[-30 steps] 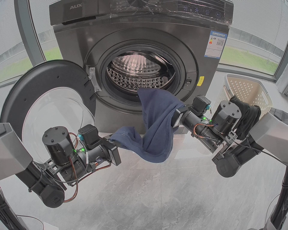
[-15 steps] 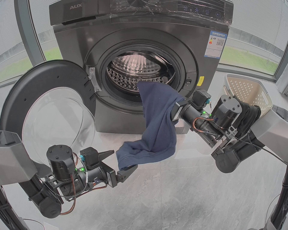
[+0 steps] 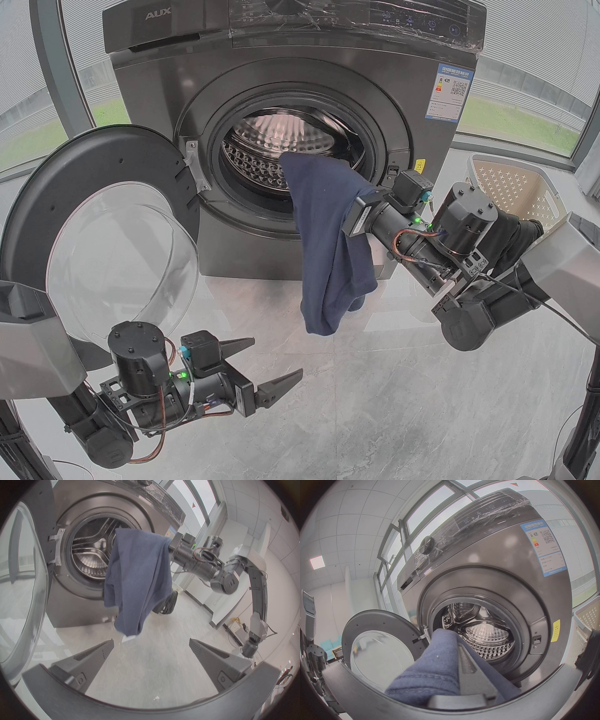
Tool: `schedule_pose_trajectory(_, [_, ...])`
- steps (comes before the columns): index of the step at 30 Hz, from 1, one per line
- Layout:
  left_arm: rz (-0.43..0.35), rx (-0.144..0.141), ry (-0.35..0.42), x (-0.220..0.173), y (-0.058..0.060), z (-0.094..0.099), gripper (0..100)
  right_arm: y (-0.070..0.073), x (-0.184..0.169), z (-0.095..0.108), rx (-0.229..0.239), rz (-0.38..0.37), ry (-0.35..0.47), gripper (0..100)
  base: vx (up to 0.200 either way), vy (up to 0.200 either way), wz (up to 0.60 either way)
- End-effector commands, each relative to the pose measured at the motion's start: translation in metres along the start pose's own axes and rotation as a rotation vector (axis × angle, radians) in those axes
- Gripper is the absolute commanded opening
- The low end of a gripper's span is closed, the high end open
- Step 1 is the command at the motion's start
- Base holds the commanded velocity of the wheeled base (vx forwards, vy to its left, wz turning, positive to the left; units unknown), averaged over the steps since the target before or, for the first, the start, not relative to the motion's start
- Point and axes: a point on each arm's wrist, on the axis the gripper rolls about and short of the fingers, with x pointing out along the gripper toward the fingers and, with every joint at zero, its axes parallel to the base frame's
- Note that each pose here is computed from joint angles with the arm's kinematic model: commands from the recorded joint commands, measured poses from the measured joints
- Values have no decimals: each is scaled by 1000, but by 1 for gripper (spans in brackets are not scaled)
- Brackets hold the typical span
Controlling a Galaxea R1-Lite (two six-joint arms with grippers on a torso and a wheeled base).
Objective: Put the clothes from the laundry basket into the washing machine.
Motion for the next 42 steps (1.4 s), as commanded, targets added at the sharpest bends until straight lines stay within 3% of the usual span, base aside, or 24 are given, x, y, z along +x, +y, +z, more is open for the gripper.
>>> schedule_pose_trajectory(1, [2,1,-72,16,4,15,100,12,0,-2,10,23,6,0,0,0,0])
schedule_pose_trajectory(10, [-2,21,-200,47,6,43,100,26,-2,-8,24,38,24,0,0,0,0])
schedule_pose_trajectory(21, [-3,21,-224,85,15,43,100,43,-6,-19,39,62,61,0,0,0,0])
schedule_pose_trajectory(24, [7,21,-235,97,21,43,100,49,-9,-22,44,74,75,0,0,0,0])
schedule_pose_trajectory(34, [127,8,-250,115,60,38,100,67,-20,-16,62,99,93,0,0,0,0])
schedule_pose_trajectory(42, [156,5,-251,124,68,36,100,70,-26,-15,69,99,104,0,0,0,0])
